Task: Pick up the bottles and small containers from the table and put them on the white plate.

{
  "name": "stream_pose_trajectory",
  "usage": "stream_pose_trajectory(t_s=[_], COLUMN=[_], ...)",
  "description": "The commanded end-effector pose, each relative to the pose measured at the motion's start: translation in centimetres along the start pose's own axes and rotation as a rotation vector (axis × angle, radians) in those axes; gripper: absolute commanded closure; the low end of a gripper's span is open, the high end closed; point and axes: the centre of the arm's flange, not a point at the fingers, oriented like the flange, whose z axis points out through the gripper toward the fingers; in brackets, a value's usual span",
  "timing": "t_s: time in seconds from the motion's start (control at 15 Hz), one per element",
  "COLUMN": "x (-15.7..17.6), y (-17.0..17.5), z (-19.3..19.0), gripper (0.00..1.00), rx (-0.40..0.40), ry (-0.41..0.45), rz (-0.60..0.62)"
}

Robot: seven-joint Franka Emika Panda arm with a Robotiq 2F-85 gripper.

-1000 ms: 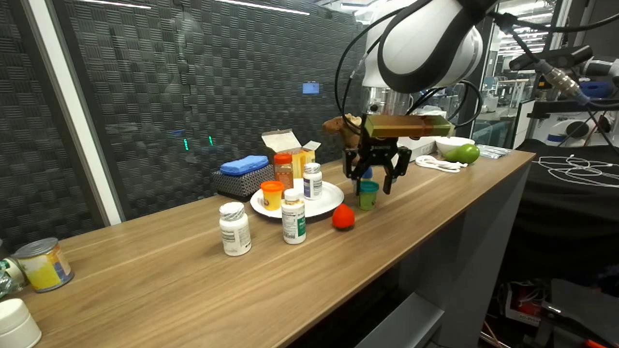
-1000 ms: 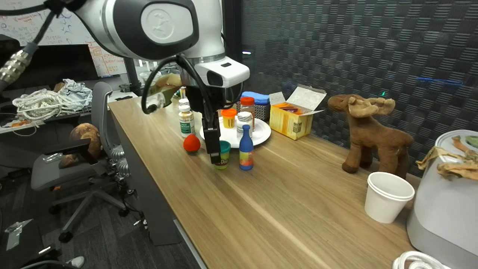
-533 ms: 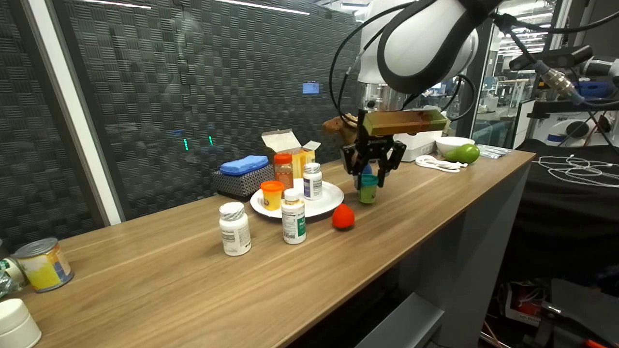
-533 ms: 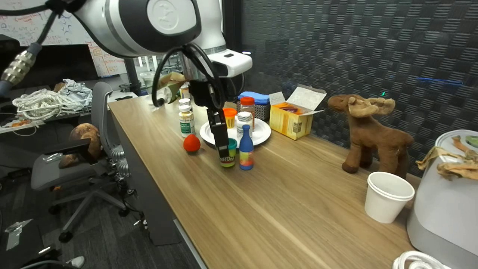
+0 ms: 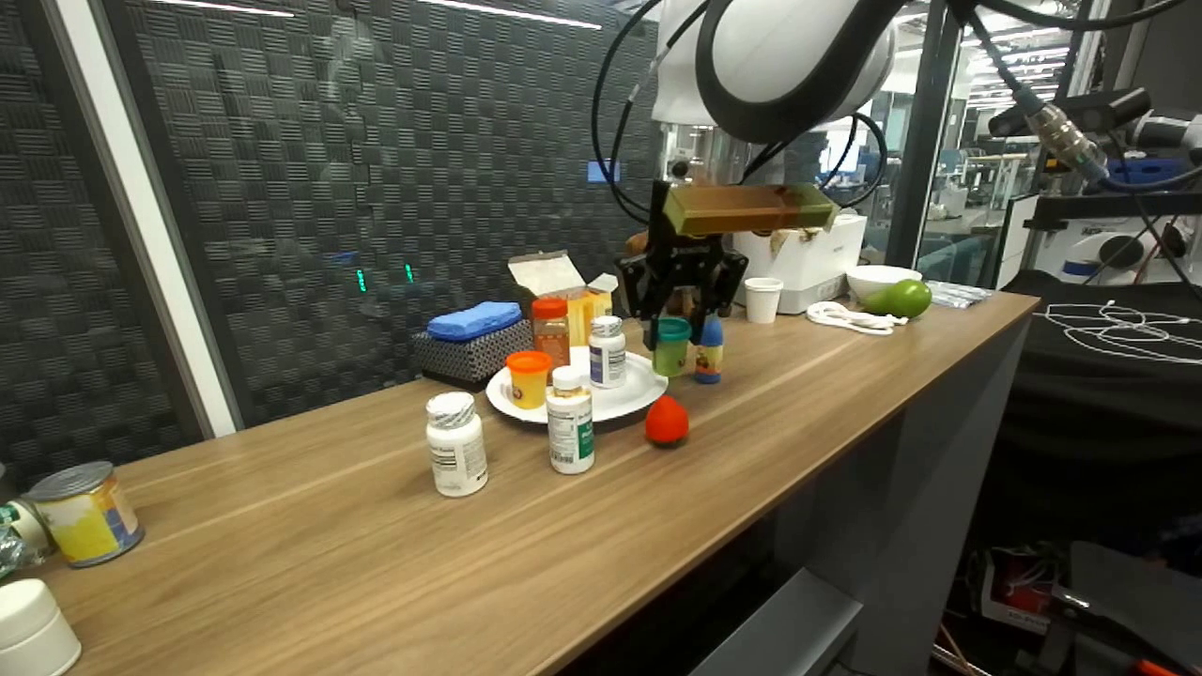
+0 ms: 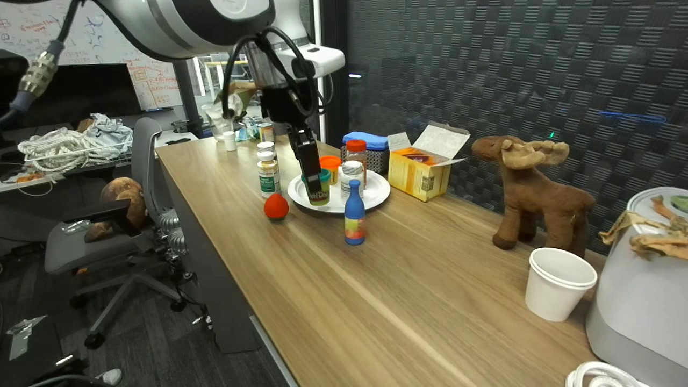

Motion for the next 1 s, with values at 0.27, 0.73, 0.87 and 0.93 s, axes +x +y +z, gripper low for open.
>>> stream_pose_trajectory(t_s=[0.27, 0.73, 0.87, 0.93], x=[1.9, 4.4, 4.9, 5.0], y=[-1.1, -1.6, -2.1, -2.3], z=[-0.6, 1.3, 1.2, 1.1], gripper=[0.72, 0.72, 0.72, 0.72], rx=[0.018, 0.023, 0.028, 0.038], ry=[0.026, 0.009, 0.015, 0.008], rz=[-0.034, -0.048, -0.06, -0.067])
